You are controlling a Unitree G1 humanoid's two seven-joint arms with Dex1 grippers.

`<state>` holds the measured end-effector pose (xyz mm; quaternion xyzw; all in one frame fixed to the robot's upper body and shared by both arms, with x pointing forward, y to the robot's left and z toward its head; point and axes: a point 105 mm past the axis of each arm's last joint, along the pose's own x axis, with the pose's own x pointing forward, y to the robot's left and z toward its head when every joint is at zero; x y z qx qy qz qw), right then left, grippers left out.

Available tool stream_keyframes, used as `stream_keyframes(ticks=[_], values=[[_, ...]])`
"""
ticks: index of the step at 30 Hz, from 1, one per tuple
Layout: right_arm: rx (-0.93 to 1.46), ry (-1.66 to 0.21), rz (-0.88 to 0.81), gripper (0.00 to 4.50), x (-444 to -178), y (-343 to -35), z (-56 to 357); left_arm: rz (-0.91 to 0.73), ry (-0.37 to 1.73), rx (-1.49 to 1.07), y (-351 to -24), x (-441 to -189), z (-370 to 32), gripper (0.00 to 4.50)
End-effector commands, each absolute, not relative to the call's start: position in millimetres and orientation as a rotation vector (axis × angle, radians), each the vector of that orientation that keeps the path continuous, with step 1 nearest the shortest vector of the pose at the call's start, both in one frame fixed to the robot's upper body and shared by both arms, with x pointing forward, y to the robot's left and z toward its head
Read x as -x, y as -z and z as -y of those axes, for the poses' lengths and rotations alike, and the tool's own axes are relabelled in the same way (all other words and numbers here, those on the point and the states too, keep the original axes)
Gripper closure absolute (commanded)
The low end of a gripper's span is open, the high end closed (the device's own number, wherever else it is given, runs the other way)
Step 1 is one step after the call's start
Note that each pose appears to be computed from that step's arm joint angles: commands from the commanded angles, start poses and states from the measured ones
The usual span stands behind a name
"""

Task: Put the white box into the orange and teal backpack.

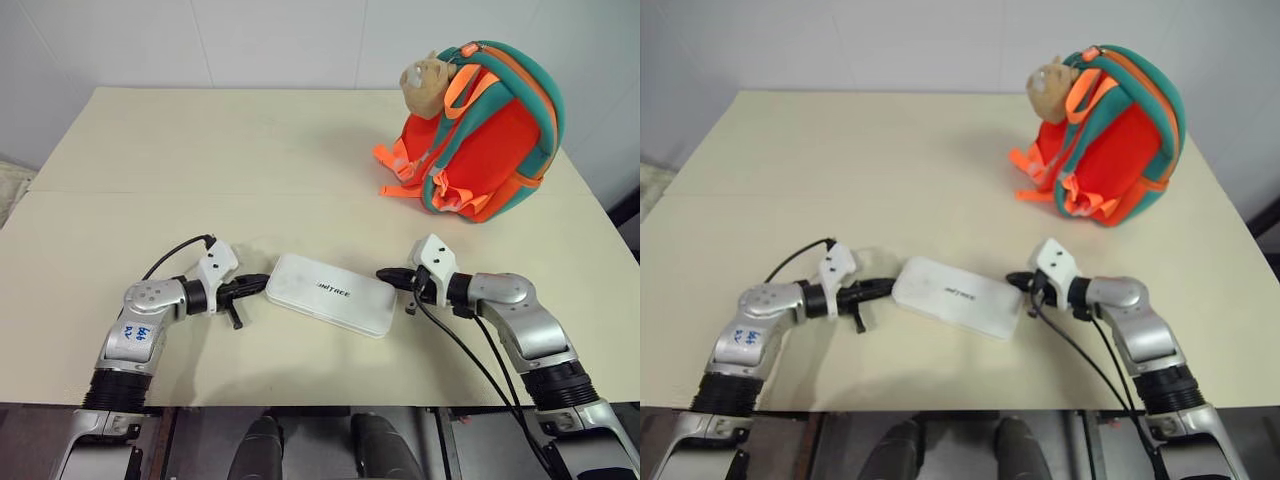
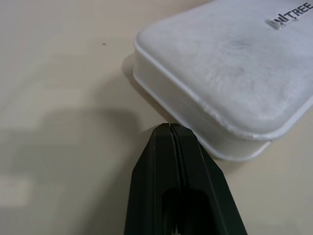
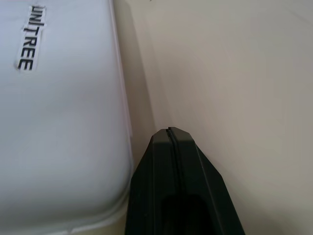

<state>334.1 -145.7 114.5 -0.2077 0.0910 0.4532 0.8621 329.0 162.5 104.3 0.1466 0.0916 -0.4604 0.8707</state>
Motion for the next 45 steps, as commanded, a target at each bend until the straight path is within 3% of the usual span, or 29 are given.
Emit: stream_keyframes(ticks=[1, 7, 16, 26, 45], values=[[0.459, -0.922, -0.172, 4.5, -328, -131, 163, -0.169, 0.944, -0.325, -110, -328, -167, 4.48], [0.45, -0.911, -0.269, 4.5, -299, -125, 184, -0.167, 0.94, -0.327, -110, -327, -169, 4.48], [0.356, -0.957, -0.29, 4.5, -277, -117, 159, -0.168, 0.945, -0.331, -111, -327, -171, 4.48], [0.337, -0.94, -0.26, 4.5, -296, -114, 147, -0.185, 0.971, -0.312, -108, -323, -167, 4.48], [0.386, -0.948, -0.23, 4.5, -326, -119, 160, -0.249, 0.978, -0.18, -95, -287, -142, 4.48]])
